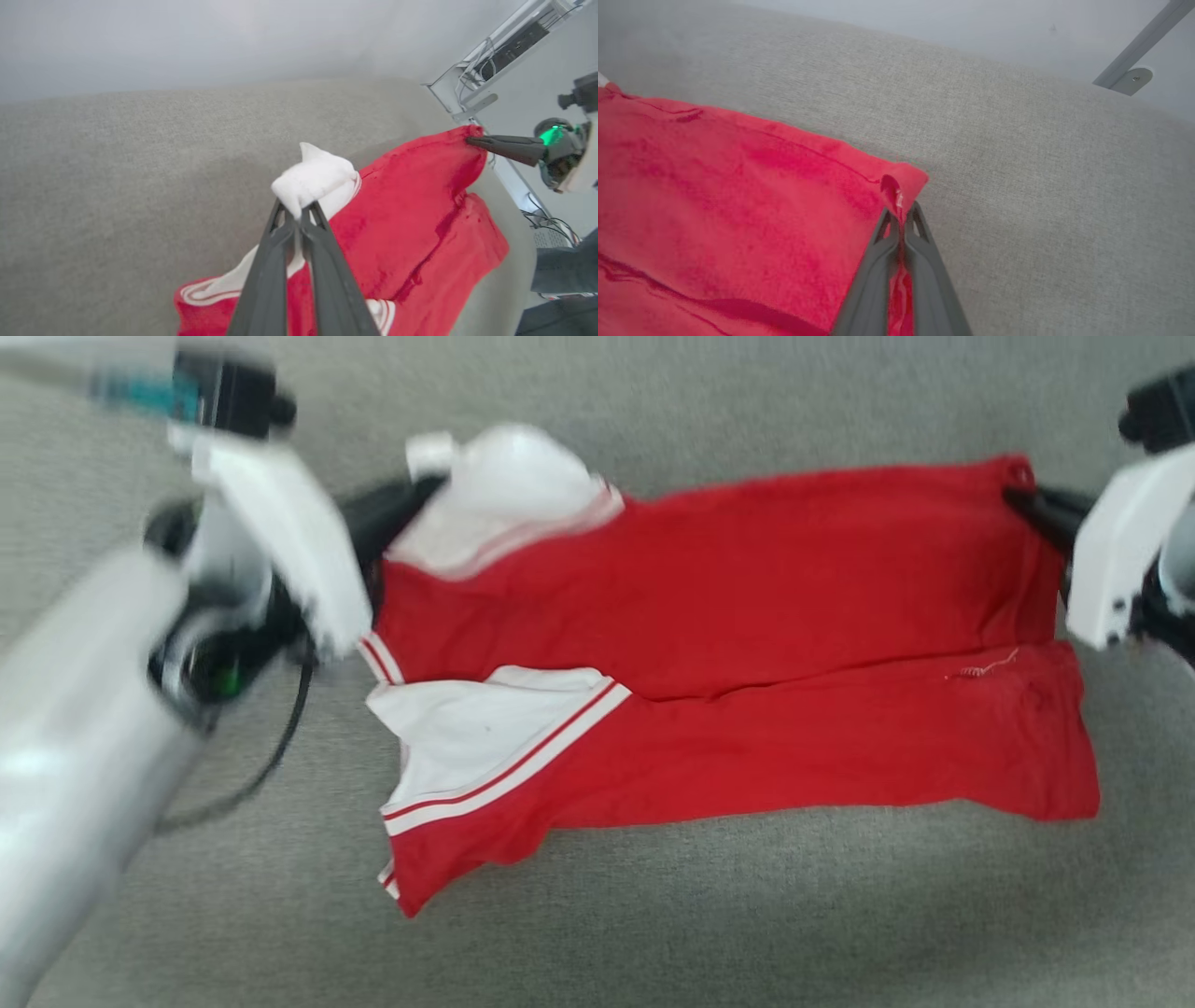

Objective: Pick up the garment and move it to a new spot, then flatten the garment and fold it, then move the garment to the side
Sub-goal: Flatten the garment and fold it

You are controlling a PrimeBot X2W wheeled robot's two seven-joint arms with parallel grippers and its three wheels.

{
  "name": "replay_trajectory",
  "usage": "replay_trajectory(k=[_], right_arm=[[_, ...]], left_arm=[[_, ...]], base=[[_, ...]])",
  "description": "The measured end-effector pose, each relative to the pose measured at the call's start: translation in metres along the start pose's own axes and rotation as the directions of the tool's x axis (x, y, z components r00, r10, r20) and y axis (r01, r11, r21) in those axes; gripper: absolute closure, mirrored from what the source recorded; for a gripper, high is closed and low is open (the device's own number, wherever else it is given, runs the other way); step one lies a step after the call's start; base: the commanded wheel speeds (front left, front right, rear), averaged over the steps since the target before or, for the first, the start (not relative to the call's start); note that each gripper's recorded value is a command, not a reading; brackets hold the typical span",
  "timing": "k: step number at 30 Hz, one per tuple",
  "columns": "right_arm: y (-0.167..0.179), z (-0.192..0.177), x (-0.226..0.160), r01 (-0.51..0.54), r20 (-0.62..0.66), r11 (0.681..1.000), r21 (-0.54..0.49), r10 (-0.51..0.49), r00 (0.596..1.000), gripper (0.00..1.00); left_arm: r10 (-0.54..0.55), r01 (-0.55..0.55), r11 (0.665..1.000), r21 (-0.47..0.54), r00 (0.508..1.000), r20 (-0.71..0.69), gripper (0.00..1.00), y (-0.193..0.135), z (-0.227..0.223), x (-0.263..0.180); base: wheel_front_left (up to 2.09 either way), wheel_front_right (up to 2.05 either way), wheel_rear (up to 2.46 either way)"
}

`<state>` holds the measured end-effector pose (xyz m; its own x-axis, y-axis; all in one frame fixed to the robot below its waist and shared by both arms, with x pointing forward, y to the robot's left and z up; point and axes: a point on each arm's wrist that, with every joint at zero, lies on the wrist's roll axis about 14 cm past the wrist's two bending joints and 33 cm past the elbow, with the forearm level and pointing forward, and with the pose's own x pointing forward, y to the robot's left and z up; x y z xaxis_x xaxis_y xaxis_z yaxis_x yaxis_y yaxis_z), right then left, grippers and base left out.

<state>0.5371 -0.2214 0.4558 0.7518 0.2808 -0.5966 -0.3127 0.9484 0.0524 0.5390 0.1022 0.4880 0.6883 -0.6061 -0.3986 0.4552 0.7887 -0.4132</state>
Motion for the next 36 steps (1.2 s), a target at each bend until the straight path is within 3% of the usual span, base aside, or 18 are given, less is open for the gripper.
replay_trajectory(k=[4,12,19,26,27,28,29,30,36], right_arm=[[0.008,-0.013,-0.015,-0.034,0.008,0.999,0.012,0.034,0.999,1.0],[0.017,-0.069,-0.039,-0.086,-0.047,0.994,0.07,0.09,0.995,1.0],[0.016,-0.102,-0.041,-0.065,-0.077,0.988,0.14,0.076,0.994,1.0],[0.019,-0.116,-0.033,-0.035,-0.085,0.982,0.186,0.052,0.995,1.0],[0.02,-0.115,-0.033,-0.035,-0.08,0.981,0.189,0.051,0.995,0.64],[0.02,-0.114,-0.034,-0.035,-0.075,0.981,0.192,0.05,0.996,0.31],[0.019,-0.113,-0.035,-0.034,-0.074,0.981,0.192,0.049,0.996,0.0],[0.018,-0.113,-0.037,-0.032,-0.072,0.981,0.191,0.046,0.996,0.0],[0.0,-0.108,-0.051,0.007,-0.045,0.97,0.245,0.004,0.999,0.0]], left_arm=[[-0.021,0.023,0.998,-0.054,0.998,0.052,1.0,-0.007,-0.02,-0.039],[0.01,-0.008,0.979,-0.201,1.0,0.012,1.0,-0.019,-0.102,-0.091],[0.044,-0.053,0.952,-0.302,0.998,-0.036,1.0,-0.019,-0.15,-0.09],[0.073,-0.091,0.955,-0.283,0.995,-0.074,1.0,-0.008,-0.172,-0.075],[0.076,-0.092,0.958,-0.272,0.995,-0.069,0.98,-0.007,-0.171,-0.073],[0.078,-0.092,0.961,-0.26,0.995,-0.062,0.75,-0.007,-0.171,-0.072],[0.079,-0.088,0.965,-0.248,0.996,-0.049,0.57,-0.007,-0.17,-0.072],[0.083,-0.088,0.968,-0.233,0.996,-0.03,0.04,-0.007,-0.167,-0.071],[0.138,-0.109,0.969,-0.222,0.983,0.118,0.0,-0.007,-0.148,-0.079]], base=[[0.0,0.0,0.0],[0.0,0.0,0.0],[0.0,0.0,0.0],[0.0,0.0,0.0],[0.0,0.0,0.0],[0.0,0.0,0.0],[0.0,0.0,0.0],[0.0,0.0,0.0],[0.0,0.0,0.0]])
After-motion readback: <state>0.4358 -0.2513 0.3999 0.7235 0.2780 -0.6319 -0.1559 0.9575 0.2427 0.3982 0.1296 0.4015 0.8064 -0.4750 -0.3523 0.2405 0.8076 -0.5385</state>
